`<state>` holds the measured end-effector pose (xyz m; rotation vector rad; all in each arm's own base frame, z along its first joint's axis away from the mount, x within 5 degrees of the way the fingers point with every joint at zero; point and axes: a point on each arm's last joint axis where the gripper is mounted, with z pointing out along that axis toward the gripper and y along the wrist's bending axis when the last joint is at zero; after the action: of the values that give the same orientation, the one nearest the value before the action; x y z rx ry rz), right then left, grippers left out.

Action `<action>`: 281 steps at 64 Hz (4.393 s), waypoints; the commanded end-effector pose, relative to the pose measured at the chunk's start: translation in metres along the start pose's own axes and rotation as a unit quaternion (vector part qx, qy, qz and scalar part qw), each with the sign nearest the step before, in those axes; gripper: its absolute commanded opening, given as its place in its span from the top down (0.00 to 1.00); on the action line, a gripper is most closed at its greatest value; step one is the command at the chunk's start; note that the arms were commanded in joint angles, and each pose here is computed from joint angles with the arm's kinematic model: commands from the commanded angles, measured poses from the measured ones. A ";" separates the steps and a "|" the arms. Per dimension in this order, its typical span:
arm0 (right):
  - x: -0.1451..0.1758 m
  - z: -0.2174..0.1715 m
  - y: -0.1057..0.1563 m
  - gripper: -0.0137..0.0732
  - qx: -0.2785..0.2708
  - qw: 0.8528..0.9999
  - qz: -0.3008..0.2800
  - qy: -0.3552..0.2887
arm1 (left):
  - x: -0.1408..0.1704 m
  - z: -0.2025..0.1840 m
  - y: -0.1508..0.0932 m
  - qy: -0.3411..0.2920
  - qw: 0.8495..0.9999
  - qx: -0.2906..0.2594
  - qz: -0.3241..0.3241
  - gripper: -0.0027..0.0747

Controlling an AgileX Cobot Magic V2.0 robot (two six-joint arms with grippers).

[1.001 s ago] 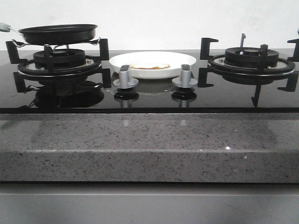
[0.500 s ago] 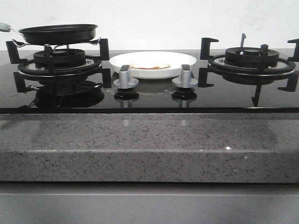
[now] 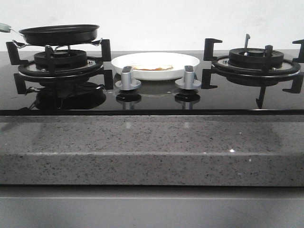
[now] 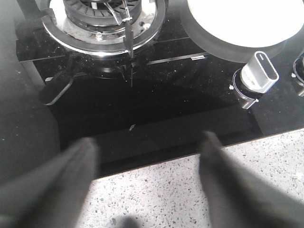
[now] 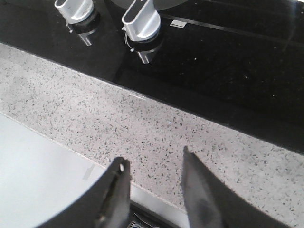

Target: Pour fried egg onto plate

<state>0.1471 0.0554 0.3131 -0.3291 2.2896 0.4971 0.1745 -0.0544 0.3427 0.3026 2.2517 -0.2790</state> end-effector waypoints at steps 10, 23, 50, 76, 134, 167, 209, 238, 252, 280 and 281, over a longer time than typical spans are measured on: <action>-0.010 -0.006 0.002 0.78 -0.001 0.999 -0.002 -0.039 | -0.013 -0.009 -0.002 -0.053 0.999 0.003 -0.004 0.90; -0.010 -0.006 0.002 0.92 -0.001 0.999 -0.002 -0.037 | -0.013 -0.009 -0.002 -0.053 0.999 0.003 -0.004 0.99; -0.008 -0.006 0.003 0.92 -0.005 1.000 -0.002 -0.028 | -0.013 -0.009 -0.003 -0.053 0.999 0.006 -0.008 0.99; -0.008 -0.006 0.003 0.92 -0.005 1.000 -0.002 -0.028 | -0.005 -0.022 0.000 -0.077 0.997 -0.014 0.017 0.99; -0.008 -0.006 0.003 0.92 -0.005 1.000 -0.002 -0.027 | 0.183 -0.019 0.028 -0.387 0.909 -0.151 -0.046 0.99; -0.008 -0.006 0.003 0.92 -0.005 1.000 -0.002 -0.027 | 0.187 -0.015 0.029 -0.367 0.916 -0.152 -0.053 0.99; -0.008 -0.006 0.003 0.92 -0.005 1.000 -0.002 -0.027 | 0.180 -0.022 0.028 -0.417 0.896 -0.146 -0.044 0.99; -0.008 -0.006 0.003 0.92 -0.005 1.000 -0.002 -0.027 | 0.180 -0.022 0.028 -0.416 0.896 -0.146 -0.044 0.99; -0.008 -0.006 0.003 0.92 -0.005 1.000 -0.002 -0.027 | 0.180 -0.022 0.028 -0.416 0.896 -0.146 -0.044 0.99; 0.069 -0.057 -0.017 0.92 0.177 0.918 -0.054 -0.350 | 0.180 -0.022 0.028 -0.416 0.896 -0.146 -0.044 0.99; 0.073 -0.057 -0.017 0.92 0.180 0.915 -0.054 -0.356 | 0.180 -0.022 0.028 -0.416 0.896 -0.146 -0.044 0.99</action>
<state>0.0776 0.0169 0.2943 -0.1345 1.7623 0.1743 0.0562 0.0010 0.2089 -0.0865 1.5198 -0.0646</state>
